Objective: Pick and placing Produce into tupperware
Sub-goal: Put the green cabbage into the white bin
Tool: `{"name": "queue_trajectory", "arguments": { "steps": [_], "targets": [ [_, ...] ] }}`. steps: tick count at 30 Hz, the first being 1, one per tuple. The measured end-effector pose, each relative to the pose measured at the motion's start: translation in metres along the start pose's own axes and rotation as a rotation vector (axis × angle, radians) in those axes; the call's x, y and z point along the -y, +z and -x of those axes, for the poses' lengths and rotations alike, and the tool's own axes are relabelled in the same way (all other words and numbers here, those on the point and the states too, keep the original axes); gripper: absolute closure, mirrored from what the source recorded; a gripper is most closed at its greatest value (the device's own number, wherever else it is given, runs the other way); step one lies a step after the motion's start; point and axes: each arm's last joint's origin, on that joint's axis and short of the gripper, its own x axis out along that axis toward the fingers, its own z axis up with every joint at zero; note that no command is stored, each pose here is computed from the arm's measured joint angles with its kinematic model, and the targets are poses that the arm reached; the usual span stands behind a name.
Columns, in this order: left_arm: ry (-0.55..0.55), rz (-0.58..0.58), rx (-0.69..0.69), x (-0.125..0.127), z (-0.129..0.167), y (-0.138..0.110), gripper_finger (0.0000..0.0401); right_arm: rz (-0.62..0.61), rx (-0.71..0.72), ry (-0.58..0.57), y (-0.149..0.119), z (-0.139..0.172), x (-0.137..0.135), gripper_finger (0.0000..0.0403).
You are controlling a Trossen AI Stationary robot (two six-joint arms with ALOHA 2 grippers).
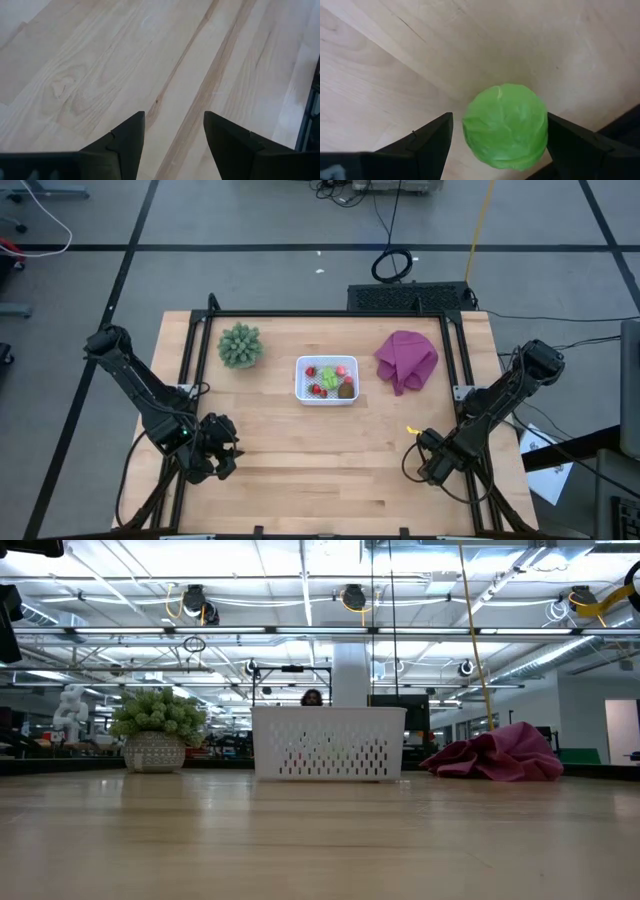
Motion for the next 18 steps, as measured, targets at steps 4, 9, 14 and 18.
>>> {"name": "queue_trajectory", "arguments": {
  "steps": [4, 9, 14, 18],
  "targets": [
    [0.000, 0.000, 0.000, 0.0000, 0.0000, 0.0000, 0.0194, -0.006, 0.000, 0.000, 0.0000, 0.0000, 0.0000, 0.0112],
    [0.000, -0.001, 0.000, 0.0000, 0.0000, 0.0000, 0.0194, -0.010, 0.000, 0.000, 0.0000, 0.0000, 0.0000, 0.0126],
    [0.001, -0.001, 0.000, -0.0001, 0.0000, 0.0000, 0.0194, -0.011, 0.000, 0.000, 0.0000, 0.0000, 0.0000, 0.0161],
    [0.001, -0.002, 0.001, -0.0001, 0.0000, 0.0000, 0.0194, -0.011, 0.000, 0.000, 0.0000, 0.0001, 0.0001, 0.0181]
  ]
}}
